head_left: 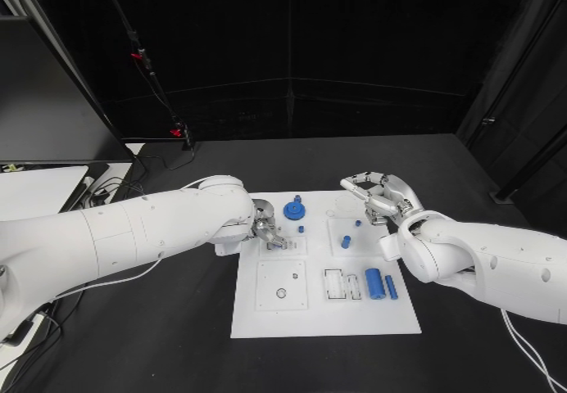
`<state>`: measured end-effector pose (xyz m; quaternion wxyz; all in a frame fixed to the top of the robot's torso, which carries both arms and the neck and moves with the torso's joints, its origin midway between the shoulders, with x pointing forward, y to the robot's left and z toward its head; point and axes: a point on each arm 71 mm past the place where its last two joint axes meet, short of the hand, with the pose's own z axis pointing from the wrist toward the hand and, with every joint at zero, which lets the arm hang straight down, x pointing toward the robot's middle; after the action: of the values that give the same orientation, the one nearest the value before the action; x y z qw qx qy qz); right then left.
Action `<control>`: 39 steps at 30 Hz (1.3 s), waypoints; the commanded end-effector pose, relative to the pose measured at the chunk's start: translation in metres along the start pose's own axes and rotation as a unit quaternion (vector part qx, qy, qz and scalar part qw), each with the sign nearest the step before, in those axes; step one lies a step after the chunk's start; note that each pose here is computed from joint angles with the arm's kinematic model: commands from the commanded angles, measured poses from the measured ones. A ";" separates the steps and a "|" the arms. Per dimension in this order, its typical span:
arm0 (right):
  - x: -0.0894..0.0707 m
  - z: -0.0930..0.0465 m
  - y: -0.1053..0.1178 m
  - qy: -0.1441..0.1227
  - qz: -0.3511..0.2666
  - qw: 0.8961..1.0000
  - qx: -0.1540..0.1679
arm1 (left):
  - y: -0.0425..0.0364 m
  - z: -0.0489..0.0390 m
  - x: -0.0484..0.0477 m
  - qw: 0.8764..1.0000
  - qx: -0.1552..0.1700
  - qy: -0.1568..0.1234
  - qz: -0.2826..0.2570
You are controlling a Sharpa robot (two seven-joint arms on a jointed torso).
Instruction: Assemble the parts on the task board
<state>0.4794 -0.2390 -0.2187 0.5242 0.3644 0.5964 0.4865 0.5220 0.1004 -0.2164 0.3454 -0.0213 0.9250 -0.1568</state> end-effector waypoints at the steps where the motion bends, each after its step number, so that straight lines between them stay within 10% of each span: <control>1: 0.000 0.000 0.002 -0.001 0.000 1.000 -0.005 | -0.0009 0.0001 -0.0010 1.000 0.004 -0.003 0.002; 39: 0.001 0.001 0.002 -0.002 0.000 1.000 -0.005 | -0.0028 0.0034 0.0028 1.000 0.001 0.014 0.011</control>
<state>0.4799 -0.2383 -0.2188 0.5245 0.3643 0.5963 0.4865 0.5226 0.0970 -0.2187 0.3397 -0.0151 0.9274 -0.1562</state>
